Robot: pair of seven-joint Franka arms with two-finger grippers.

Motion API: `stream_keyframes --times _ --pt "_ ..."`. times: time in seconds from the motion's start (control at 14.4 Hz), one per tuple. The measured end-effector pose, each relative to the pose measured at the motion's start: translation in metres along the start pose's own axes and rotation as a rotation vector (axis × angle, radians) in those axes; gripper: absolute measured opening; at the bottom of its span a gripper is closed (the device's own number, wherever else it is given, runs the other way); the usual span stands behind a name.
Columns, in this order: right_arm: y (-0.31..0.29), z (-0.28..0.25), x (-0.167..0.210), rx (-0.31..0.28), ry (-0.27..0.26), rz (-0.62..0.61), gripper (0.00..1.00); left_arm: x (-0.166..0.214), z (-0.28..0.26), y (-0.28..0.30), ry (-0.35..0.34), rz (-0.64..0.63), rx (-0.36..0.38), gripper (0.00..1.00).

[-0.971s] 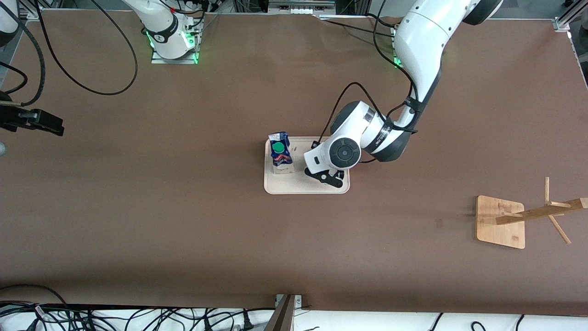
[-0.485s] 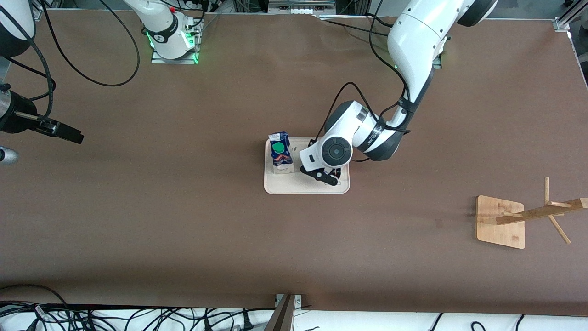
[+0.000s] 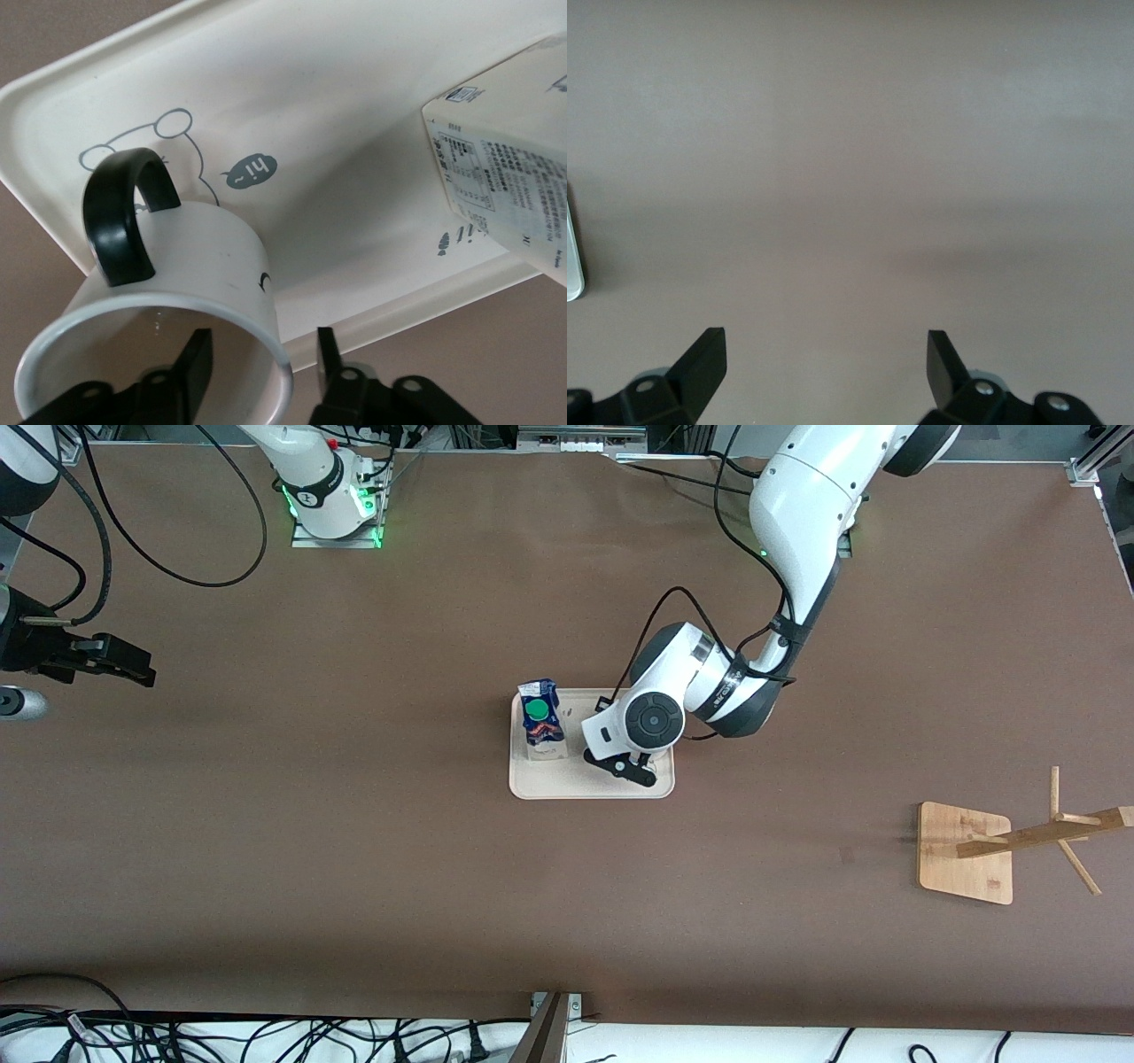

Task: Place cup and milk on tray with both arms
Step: 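Open the left gripper and withdraw it from the mug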

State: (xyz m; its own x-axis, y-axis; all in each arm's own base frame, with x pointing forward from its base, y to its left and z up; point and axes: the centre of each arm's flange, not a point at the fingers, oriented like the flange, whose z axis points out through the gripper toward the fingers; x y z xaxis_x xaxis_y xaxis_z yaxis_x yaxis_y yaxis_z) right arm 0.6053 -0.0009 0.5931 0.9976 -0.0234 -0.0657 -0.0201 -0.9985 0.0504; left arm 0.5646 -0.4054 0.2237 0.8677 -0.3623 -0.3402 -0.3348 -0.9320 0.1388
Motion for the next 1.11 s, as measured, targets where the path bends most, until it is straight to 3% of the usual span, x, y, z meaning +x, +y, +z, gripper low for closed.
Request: stream_keyframes --times 0.28,0.49,0.62,0.83,1.11 --pt "0.007 0.0 0.0 -0.009 0.002 0.01 1.0 0.005 -0.022 -0.01 0.029 -0.046 -0.062 0.99" --pt "0.019 0.001 0.0 -0.018 0.0 0.029 1.0 -0.006 -0.087 -0.043 0.083 -0.099 -0.065 1.0" --pt "0.016 0.0 0.0 -0.025 0.0 0.026 1.0 -0.028 -0.157 -0.078 0.158 -0.144 -0.076 1.0" --pt "0.012 0.0 0.0 -0.027 -0.002 0.02 1.0 -0.079 -0.254 -0.159 0.282 -0.239 -0.048 1.0" --pt "0.014 0.002 -0.002 -0.028 -0.022 0.023 1.0 -0.167 -0.317 -0.25 0.327 -0.372 0.033 1.0"
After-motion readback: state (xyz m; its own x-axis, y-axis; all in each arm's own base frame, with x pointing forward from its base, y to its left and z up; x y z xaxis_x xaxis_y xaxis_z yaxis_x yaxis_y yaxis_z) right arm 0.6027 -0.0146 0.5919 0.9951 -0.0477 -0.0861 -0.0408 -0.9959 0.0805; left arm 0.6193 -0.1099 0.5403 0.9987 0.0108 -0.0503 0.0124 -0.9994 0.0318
